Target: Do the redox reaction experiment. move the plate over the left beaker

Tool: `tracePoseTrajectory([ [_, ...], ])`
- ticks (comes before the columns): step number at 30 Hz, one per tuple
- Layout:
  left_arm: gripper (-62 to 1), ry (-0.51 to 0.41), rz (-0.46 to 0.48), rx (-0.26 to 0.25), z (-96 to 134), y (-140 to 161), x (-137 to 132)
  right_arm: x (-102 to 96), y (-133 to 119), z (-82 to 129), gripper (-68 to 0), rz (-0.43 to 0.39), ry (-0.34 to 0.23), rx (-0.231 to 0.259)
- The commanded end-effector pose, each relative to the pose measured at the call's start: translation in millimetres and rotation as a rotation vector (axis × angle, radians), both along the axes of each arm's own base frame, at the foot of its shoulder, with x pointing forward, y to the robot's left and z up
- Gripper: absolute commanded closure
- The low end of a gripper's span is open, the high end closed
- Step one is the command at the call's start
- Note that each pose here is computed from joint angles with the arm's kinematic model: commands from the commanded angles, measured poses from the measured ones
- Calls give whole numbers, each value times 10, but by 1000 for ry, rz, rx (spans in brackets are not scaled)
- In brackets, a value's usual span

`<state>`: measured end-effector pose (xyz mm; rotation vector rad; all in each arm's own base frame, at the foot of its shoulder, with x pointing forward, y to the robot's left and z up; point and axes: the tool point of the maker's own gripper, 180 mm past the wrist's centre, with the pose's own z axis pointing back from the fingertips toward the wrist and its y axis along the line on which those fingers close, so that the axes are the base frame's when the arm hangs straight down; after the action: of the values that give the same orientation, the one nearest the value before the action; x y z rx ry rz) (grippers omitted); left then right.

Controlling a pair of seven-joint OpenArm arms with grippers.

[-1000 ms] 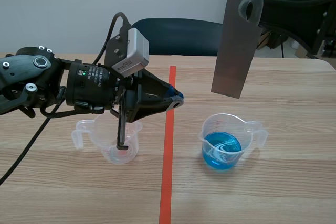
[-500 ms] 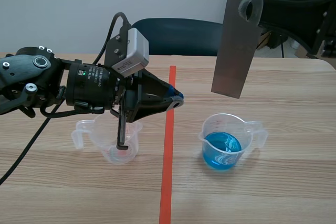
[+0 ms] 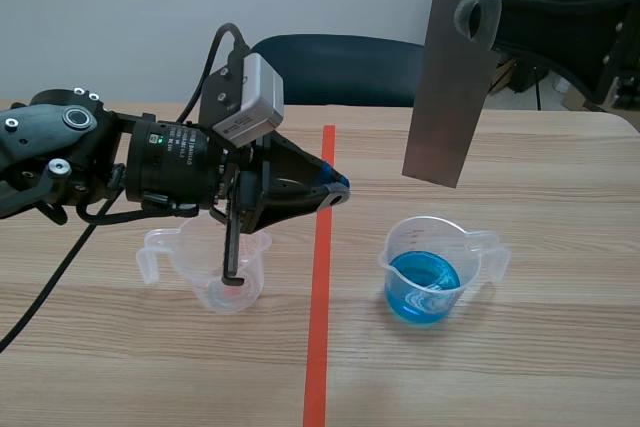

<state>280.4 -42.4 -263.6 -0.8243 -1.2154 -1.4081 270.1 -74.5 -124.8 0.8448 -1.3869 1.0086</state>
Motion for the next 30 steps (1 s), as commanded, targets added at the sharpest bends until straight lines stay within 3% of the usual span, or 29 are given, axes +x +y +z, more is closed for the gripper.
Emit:
tracePoseTrajectory([
  [1,-27,-8,0,-18,76,26,17,26,-6,147,-6,-1,-36,24],
  [5,-28,5,15,-8,25,203,-1,27,-5,149,-6,-1,-36,24],
  [19,-28,133,96,-93,-84,999,-368,179,40,170,-6,-66,-68,28],
  [22,-28,164,126,-125,-86,1166,-473,235,89,146,-6,-81,-59,15],
  [25,-32,197,162,-141,-120,1316,-581,280,126,132,-6,-103,-44,33],
  [27,-72,224,188,-144,-167,1396,-663,291,157,116,-6,-106,-39,36],
  [30,-188,219,256,-134,-268,1507,-732,305,211,118,-6,-101,-36,37],
])
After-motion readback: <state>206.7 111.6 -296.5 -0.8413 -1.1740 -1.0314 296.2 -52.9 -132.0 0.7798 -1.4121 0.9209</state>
